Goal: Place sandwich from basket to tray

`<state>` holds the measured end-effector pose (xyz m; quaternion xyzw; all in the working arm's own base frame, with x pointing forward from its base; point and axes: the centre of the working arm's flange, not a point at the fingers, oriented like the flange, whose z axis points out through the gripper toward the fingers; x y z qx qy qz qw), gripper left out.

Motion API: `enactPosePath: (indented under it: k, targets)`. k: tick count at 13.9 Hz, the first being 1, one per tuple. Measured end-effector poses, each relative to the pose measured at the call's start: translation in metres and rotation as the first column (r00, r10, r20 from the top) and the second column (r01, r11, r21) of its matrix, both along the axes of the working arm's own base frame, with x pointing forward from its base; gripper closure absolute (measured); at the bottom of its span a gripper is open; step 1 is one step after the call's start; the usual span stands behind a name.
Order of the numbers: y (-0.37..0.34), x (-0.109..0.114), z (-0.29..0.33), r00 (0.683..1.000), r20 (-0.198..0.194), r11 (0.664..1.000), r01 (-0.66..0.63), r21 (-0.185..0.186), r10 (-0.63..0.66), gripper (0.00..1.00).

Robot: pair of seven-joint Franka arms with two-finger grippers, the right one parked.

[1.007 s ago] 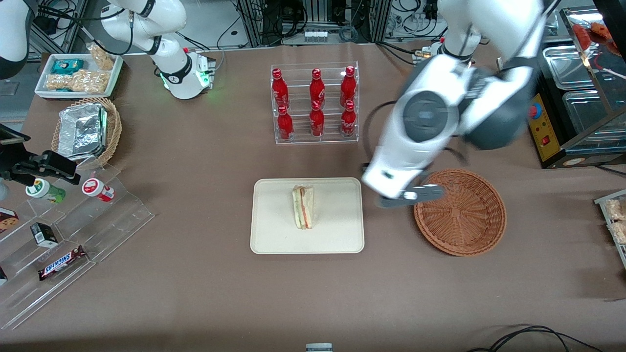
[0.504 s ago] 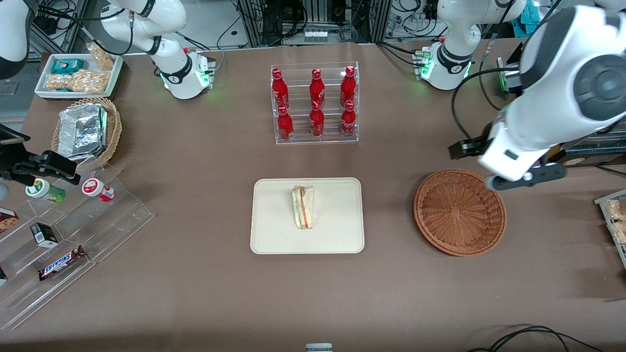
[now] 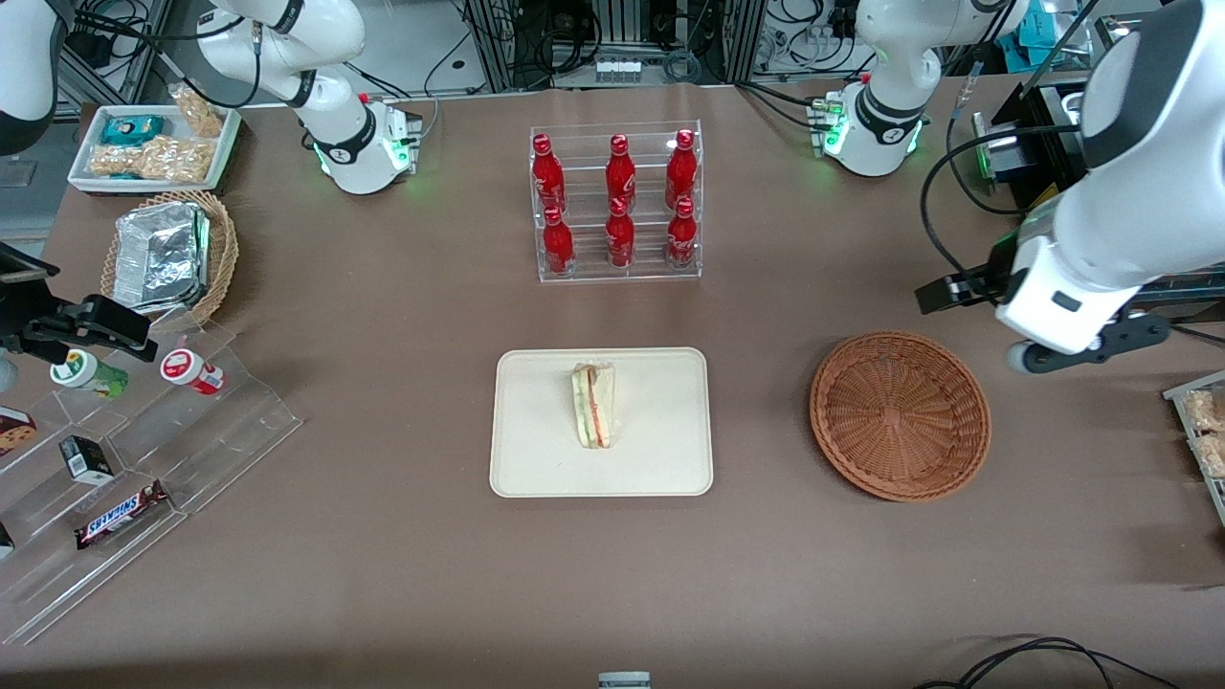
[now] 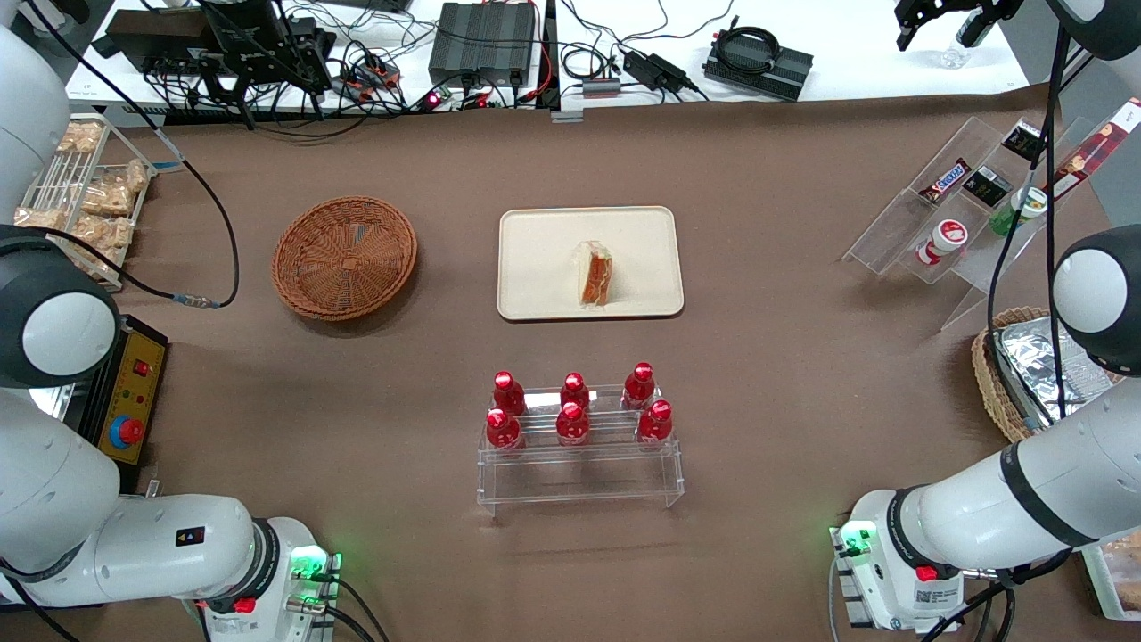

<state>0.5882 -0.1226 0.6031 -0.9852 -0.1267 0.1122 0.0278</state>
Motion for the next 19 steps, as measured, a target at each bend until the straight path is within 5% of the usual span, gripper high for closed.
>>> enactPosePath:
  k: [8,11,14,19]
  targets:
    - [-0.002,-0.034,0.027,1.0,-0.01,1.0,0.005,0.019,-0.005,0.0]
    - [-0.005,-0.055,0.02,0.999,0.038,1.0,-0.01,0.001,0.01,0.0]
    - [0.005,-0.078,0.018,0.999,0.029,1.0,0.024,0.012,-0.024,0.0]
    - [0.063,-0.078,0.032,0.999,0.039,1.0,-0.027,-0.009,0.027,0.0]
